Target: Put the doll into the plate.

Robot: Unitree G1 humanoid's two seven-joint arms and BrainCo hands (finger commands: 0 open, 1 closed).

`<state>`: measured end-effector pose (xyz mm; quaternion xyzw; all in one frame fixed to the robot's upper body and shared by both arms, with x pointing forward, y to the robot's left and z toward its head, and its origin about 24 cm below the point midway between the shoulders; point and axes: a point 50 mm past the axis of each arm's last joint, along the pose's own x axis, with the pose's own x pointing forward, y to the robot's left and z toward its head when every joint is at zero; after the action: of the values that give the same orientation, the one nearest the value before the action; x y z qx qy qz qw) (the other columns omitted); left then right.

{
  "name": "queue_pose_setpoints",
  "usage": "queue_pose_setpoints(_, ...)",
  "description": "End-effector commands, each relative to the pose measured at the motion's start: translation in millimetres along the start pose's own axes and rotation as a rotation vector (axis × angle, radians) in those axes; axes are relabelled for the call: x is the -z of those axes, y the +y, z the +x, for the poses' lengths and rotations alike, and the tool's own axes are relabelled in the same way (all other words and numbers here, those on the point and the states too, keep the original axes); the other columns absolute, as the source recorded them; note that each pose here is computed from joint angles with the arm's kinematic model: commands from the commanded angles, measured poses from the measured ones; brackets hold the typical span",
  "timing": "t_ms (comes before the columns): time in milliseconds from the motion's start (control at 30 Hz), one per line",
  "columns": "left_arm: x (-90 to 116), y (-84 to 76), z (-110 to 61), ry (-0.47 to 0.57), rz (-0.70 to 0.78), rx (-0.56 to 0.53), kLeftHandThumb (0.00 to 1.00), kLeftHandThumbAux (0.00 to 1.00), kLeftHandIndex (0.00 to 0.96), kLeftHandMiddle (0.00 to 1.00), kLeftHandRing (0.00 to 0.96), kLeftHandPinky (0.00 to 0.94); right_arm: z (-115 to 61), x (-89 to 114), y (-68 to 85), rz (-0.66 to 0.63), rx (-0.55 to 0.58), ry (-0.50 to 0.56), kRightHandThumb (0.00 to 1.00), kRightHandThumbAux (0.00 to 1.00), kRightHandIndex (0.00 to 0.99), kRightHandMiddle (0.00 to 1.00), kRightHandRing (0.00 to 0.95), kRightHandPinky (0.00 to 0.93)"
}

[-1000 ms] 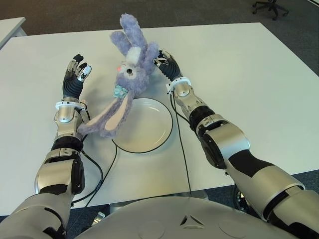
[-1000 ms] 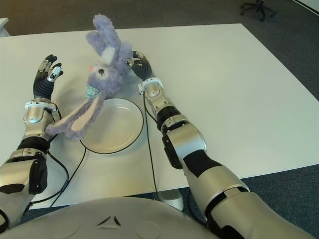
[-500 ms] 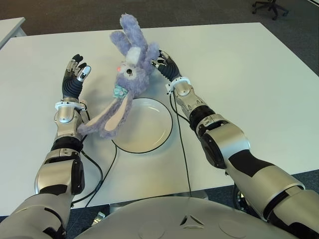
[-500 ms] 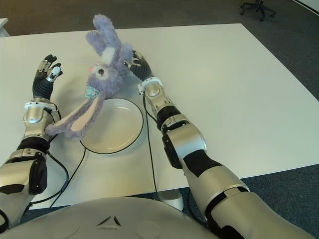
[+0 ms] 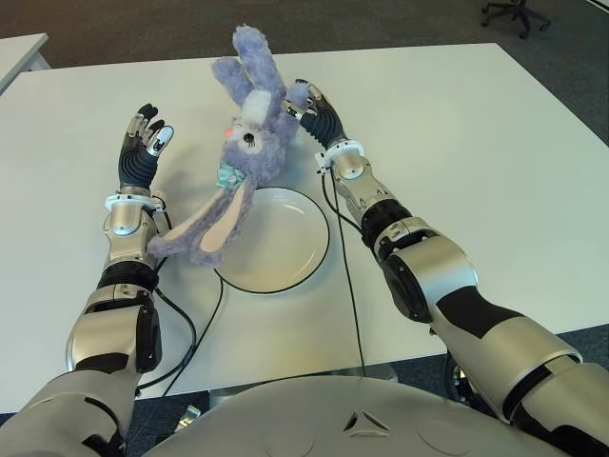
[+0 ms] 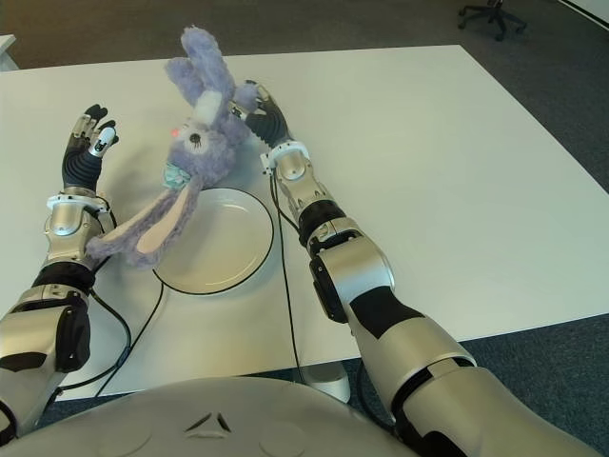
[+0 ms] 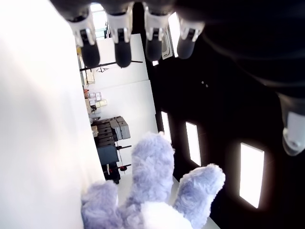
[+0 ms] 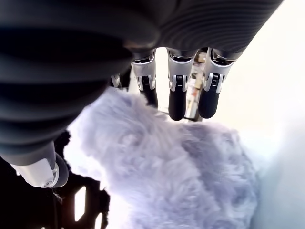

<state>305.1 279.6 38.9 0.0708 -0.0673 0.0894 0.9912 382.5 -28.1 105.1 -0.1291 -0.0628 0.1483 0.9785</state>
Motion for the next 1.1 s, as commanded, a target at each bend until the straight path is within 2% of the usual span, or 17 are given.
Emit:
queue_pose_setpoints(33,54.4,-15.1,-47.9,0.233,-0.017,0.031,0.0,0.453,0.0,0.078,0.094,0.104,-5.5,-18.0,60.8,0.116,-0.121,-0.053,0.385,0.514,0.072,0.115,0.121,0.164)
queue_pose_setpoints(300,54.6,-14.8,-47.8,0.238,-0.016,0.032,0.0,0.453,0.0,0.072,0.086,0.093,-5.9,-19.4,62.0,0.111,-0.123,-0.068,0.376,0.505,0.076,0.112,0.12,0.167)
queue_pose_setpoints(833,54.4,-14.1,-46.9,0.242,-0.013,0.028,0.0,0.455,0.0,0.077,0.09,0.097,-6.0,-22.0,66.7,0.124,-0.133,-0.068,0.457,0.528,0.08,0.13,0.144,0.2)
queue_pose_setpoints(1100,53.8,-14.1,-47.3,0.233,-0.009,0.028,0.0,0.446,0.0,0.076,0.092,0.098,-6.0,-20.4,67.2,0.164,-0.109,-0.043,0.585,0.578,0.186,0.231,0.24,0.303)
